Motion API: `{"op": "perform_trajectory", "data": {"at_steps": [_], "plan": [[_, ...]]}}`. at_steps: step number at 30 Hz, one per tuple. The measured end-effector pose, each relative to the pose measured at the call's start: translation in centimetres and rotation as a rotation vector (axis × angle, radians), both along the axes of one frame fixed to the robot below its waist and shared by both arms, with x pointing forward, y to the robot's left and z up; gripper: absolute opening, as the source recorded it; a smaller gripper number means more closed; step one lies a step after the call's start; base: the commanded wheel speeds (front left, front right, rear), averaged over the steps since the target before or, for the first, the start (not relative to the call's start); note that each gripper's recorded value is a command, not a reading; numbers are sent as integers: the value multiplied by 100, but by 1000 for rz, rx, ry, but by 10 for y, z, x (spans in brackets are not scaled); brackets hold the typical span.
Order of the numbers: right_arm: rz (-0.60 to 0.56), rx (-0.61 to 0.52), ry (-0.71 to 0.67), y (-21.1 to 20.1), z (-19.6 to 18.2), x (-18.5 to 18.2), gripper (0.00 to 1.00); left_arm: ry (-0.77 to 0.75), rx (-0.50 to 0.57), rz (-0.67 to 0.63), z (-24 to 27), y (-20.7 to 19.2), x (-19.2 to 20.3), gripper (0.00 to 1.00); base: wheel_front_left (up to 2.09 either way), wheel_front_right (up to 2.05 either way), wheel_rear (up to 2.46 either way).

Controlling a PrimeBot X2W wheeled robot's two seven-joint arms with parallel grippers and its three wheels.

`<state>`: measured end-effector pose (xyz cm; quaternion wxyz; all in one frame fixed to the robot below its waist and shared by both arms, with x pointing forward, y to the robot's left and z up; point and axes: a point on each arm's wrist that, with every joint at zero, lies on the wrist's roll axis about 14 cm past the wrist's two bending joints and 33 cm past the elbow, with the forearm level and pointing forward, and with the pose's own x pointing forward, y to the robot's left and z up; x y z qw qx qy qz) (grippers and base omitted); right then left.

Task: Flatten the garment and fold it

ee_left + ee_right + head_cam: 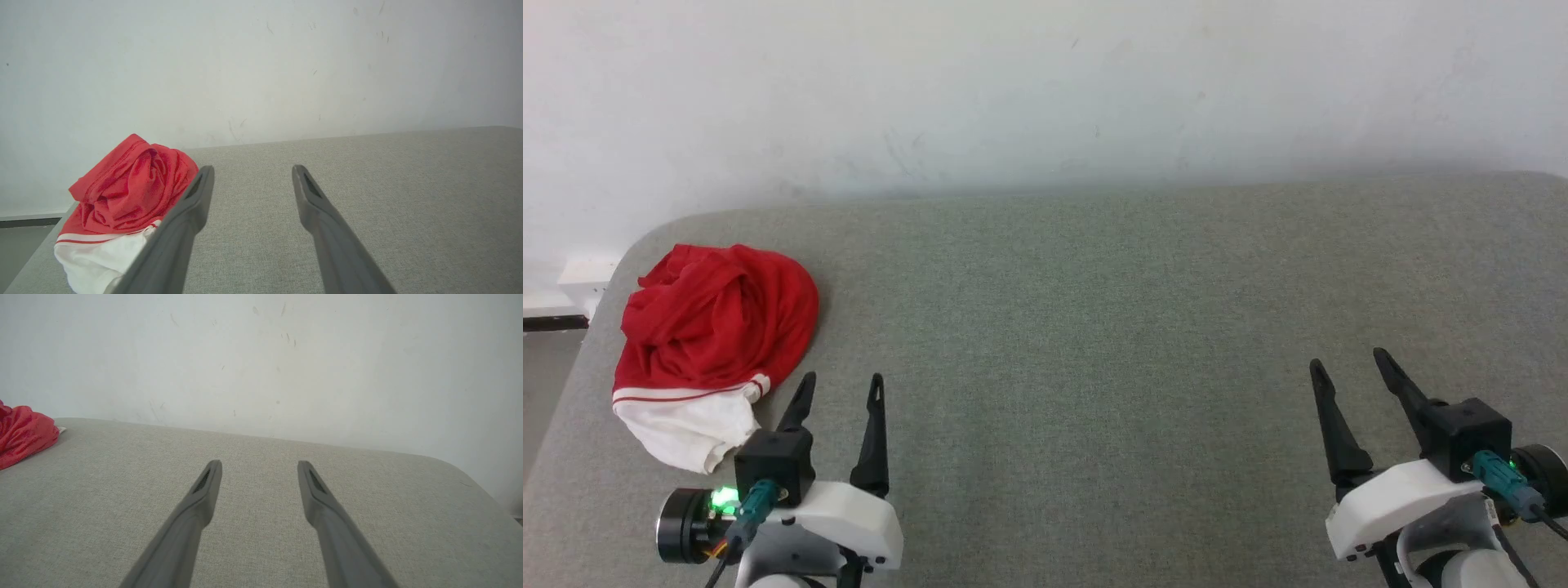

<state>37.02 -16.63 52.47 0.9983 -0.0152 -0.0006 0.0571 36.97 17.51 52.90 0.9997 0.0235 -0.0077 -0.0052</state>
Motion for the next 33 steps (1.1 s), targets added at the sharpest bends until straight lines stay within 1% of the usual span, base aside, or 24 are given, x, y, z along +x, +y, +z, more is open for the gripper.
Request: {"op": "perform_trajectory", "data": {"at_steps": [17, 33], "plan": [[-16, 28, -19, -6, 0, 1, 100, -39, -3, 0, 6, 0, -3, 100, 0, 0, 0], [18, 40, -29, 6, -3, 4, 100, -69, -9, 45, 9, 15, -16, 100, 0, 0, 0]]}}
